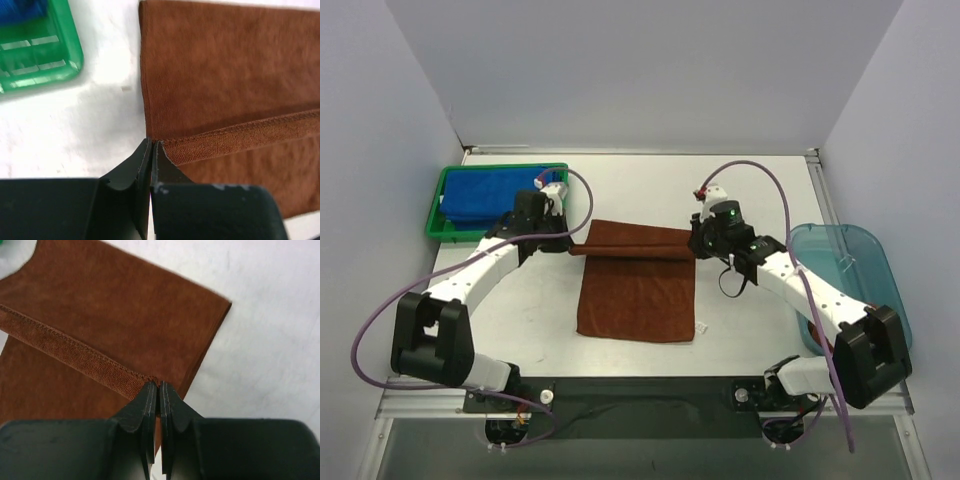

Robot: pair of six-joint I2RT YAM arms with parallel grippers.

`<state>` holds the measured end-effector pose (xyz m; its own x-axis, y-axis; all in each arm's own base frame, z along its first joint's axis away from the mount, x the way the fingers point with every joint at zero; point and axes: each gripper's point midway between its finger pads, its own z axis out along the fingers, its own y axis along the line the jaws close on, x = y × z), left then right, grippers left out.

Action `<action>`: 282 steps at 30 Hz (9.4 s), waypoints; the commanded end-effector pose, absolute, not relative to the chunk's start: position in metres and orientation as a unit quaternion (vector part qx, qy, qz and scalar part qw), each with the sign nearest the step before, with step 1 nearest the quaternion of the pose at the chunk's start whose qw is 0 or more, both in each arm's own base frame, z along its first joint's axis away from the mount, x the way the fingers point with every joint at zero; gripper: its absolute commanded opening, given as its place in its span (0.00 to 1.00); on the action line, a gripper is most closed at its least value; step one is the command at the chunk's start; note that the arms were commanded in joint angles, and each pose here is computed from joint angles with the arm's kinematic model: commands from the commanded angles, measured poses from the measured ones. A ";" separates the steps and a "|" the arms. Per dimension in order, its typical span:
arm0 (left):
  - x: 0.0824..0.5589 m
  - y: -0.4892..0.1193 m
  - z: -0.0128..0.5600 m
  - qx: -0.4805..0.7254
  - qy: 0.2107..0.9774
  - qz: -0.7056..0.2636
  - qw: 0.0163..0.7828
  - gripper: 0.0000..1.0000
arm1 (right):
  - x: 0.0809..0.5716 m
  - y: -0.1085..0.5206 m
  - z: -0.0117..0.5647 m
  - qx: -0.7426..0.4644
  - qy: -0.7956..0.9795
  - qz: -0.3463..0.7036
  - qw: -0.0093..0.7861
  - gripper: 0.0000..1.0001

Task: Fold and stack the towels
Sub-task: Fold the towel

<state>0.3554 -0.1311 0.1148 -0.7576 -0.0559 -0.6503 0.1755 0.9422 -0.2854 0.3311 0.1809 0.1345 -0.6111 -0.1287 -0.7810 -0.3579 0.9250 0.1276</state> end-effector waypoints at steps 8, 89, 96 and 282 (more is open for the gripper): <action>0.288 -0.145 0.099 0.029 0.934 -0.179 0.308 0.00 | 0.262 0.149 0.100 -0.059 0.928 0.128 0.346 0.00; 0.228 -0.162 0.020 -0.019 0.971 -0.123 0.203 0.00 | 0.231 0.107 0.002 0.054 0.985 0.086 0.136 0.00; 0.241 -0.167 0.052 -0.015 0.963 -0.133 0.234 0.00 | 0.256 0.112 0.045 0.046 0.974 0.106 0.194 0.00; 0.375 -0.240 0.066 -0.030 0.936 -0.182 0.299 0.51 | 0.353 0.172 0.060 0.109 0.947 0.176 0.244 0.26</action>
